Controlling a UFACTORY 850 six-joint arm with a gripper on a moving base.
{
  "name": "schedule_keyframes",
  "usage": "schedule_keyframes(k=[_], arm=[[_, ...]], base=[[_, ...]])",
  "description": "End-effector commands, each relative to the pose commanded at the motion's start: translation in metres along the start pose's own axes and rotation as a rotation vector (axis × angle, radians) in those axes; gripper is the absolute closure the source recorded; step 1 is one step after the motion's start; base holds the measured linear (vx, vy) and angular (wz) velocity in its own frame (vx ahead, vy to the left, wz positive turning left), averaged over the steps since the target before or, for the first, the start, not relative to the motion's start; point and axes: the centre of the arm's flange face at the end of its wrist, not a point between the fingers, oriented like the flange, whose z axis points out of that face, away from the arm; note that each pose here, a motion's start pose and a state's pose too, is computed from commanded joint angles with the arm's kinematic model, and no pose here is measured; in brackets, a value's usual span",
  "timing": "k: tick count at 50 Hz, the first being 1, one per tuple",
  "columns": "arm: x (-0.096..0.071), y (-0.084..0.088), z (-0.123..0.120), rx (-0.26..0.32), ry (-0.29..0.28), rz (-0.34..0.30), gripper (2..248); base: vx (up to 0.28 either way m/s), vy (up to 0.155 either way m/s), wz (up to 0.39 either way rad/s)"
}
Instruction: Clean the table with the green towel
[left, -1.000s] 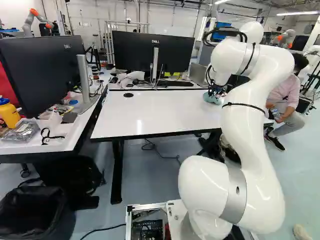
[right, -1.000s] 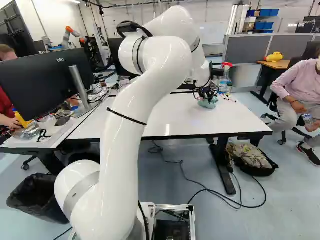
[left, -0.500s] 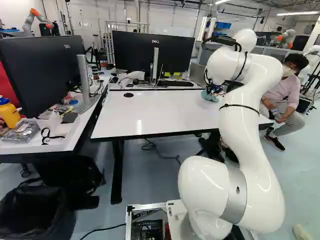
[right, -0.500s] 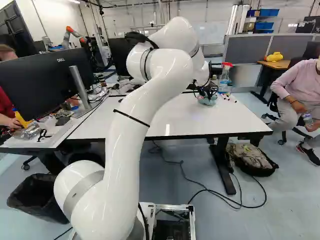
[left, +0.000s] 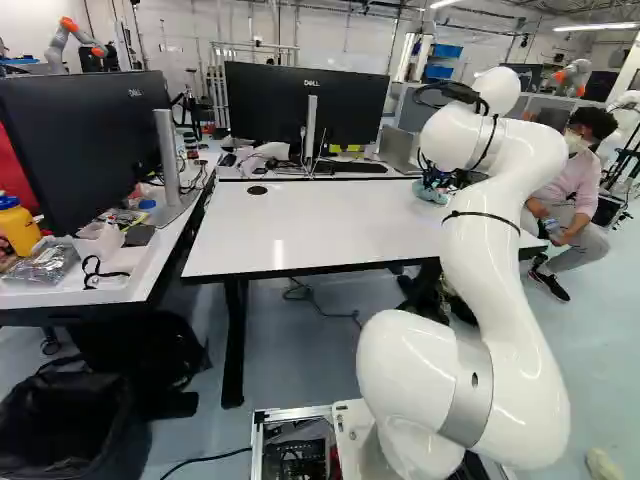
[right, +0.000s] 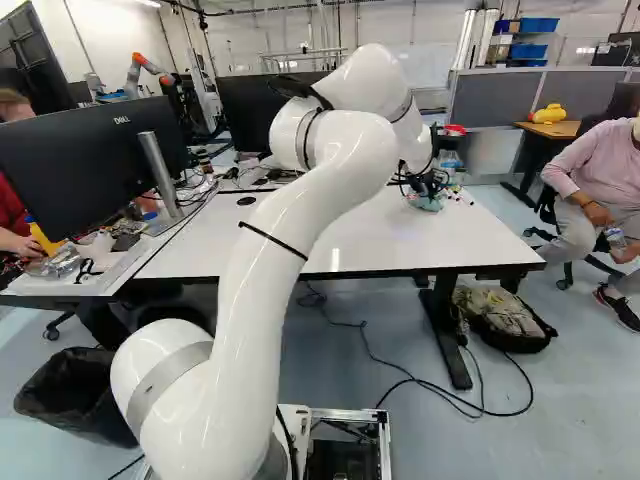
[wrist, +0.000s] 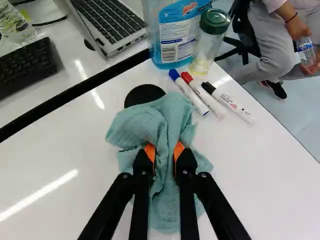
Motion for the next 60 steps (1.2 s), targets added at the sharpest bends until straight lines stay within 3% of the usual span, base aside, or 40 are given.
schedule_keyframes(k=[10,25,46,60], arm=[[-0.003,0.017,-0.004,-0.013,-0.008,0.016,191],[-0.017,0.026,-0.021,-0.021,-0.040,0.026,191],[-0.041,0.029,-0.049,-0.024,-0.087,0.031,191],[-0.055,0.018,-0.064,-0.014,-0.110,0.019,191]], base=[[0.000,0.000,0.000],[0.000,0.000,0.000],[0.000,0.000,0.000],[0.000,0.000,0.000]])
